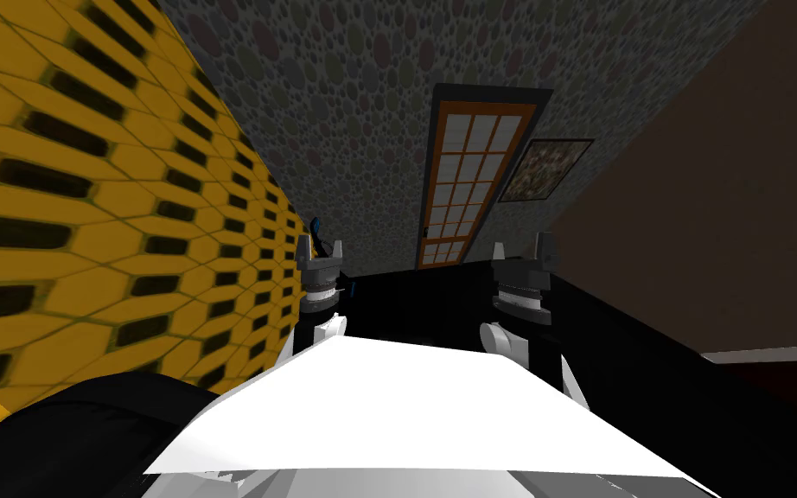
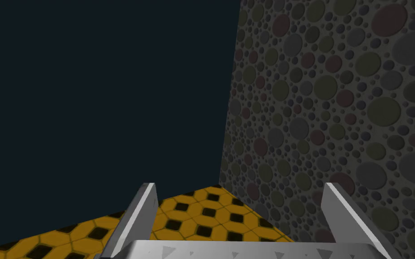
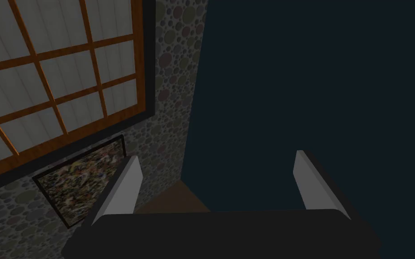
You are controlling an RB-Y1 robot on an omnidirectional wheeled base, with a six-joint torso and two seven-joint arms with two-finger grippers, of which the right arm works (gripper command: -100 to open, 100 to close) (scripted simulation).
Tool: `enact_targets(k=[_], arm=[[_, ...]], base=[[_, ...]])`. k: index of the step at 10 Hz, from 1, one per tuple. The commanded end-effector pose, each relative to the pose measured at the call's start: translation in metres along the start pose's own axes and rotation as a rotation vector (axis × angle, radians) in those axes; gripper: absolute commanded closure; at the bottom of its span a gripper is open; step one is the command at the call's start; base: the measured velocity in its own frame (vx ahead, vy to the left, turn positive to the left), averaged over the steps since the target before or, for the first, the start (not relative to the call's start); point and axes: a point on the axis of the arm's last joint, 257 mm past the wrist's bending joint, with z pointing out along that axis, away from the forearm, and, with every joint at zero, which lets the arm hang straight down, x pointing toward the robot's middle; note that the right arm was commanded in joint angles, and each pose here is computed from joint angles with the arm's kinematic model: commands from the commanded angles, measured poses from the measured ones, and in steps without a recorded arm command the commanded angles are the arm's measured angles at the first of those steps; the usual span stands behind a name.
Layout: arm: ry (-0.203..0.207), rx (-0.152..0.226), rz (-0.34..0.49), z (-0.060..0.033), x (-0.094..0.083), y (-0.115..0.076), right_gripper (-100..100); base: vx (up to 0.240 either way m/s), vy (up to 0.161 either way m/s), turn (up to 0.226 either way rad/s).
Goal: Pull the door open
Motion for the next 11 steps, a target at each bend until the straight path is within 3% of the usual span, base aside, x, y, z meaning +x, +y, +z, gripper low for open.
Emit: enact_targets(k=[1, 6, 11], arm=[[0.005, 0.017, 0.055, -0.0032, 0.002, -0.012, -100], [0.009, 0.063, 0.199, -0.0131, 0.006, -0.043, -100], [-0.002, 0.125, 0.377, -0.0287, 0.010, -0.083, -100]], base=[[0.062, -0.028, 0.066], [0.140, -0.024, 0.074], [0.124, -0.032, 0.079]])
